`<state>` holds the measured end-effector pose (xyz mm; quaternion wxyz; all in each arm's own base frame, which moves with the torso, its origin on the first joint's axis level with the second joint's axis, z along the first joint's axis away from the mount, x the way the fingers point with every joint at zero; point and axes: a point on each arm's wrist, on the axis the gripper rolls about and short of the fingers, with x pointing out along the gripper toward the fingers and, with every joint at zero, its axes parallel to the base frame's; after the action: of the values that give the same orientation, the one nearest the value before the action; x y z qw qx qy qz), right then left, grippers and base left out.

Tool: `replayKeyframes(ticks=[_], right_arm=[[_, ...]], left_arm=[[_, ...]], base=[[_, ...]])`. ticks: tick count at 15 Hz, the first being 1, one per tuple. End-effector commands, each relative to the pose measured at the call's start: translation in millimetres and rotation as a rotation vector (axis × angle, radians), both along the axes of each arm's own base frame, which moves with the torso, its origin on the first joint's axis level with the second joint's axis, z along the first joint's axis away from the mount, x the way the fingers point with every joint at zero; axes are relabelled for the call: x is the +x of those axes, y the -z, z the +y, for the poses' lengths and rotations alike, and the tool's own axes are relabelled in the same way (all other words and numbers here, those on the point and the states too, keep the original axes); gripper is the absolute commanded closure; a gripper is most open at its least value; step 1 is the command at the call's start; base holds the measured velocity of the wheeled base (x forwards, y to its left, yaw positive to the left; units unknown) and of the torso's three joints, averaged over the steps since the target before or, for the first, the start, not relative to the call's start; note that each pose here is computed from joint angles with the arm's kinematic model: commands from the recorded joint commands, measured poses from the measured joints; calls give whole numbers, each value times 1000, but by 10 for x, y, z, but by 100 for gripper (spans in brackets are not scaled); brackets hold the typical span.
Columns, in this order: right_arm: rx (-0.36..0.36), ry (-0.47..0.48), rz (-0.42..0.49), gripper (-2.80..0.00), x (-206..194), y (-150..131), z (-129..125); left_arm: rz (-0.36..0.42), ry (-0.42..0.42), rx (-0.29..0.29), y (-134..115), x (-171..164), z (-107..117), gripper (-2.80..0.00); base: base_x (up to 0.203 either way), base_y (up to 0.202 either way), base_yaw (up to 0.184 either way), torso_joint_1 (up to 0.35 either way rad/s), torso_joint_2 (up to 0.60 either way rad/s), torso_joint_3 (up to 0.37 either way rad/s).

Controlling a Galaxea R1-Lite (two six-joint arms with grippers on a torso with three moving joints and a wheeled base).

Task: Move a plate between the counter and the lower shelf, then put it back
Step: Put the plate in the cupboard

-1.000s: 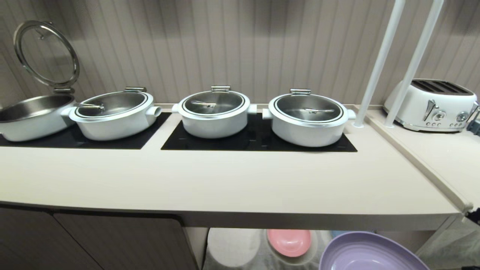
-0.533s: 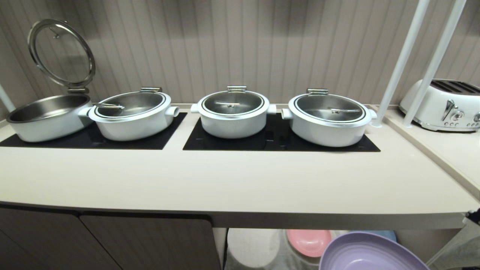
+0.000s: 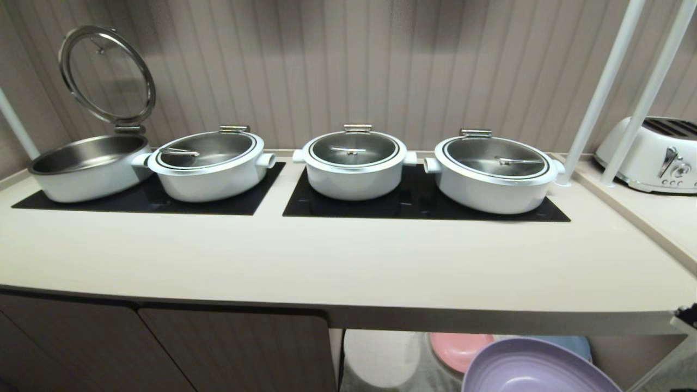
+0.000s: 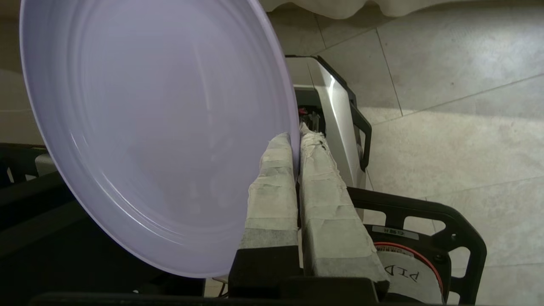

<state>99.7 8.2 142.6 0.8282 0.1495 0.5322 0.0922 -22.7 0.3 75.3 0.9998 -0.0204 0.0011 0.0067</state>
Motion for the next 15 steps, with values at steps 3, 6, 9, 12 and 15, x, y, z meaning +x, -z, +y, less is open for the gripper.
replayKeyframes(ticks=[3, 6, 9, 12, 15], right_arm=[[1, 1, -16, 0, -9, -28, 0], [2, 0, -35, 0, -30, -51, 0], [3, 1, -54, 0, -65, -68, 0], [4, 2, -72, 0, -71, -97, 0], [3, 1, -66, 0, -72, -91, 0]], left_arm=[[1, -2, -1, 0, 1, 0, 0], [1, 0, -1, 0, 1, 0, 0], [1, -2, -1, 0, 1, 0, 0], [1, -1, -1, 0, 1, 0, 0], [1, -1, -1, 0, 1, 0, 0]], base=[[0, 0, 0, 0, 0, 0], [0, 0, 0, 0, 0, 0], [0, 0, 0, 0, 0, 0], [0, 0, 0, 0, 0, 0], [0, 0, 0, 0, 0, 0]])
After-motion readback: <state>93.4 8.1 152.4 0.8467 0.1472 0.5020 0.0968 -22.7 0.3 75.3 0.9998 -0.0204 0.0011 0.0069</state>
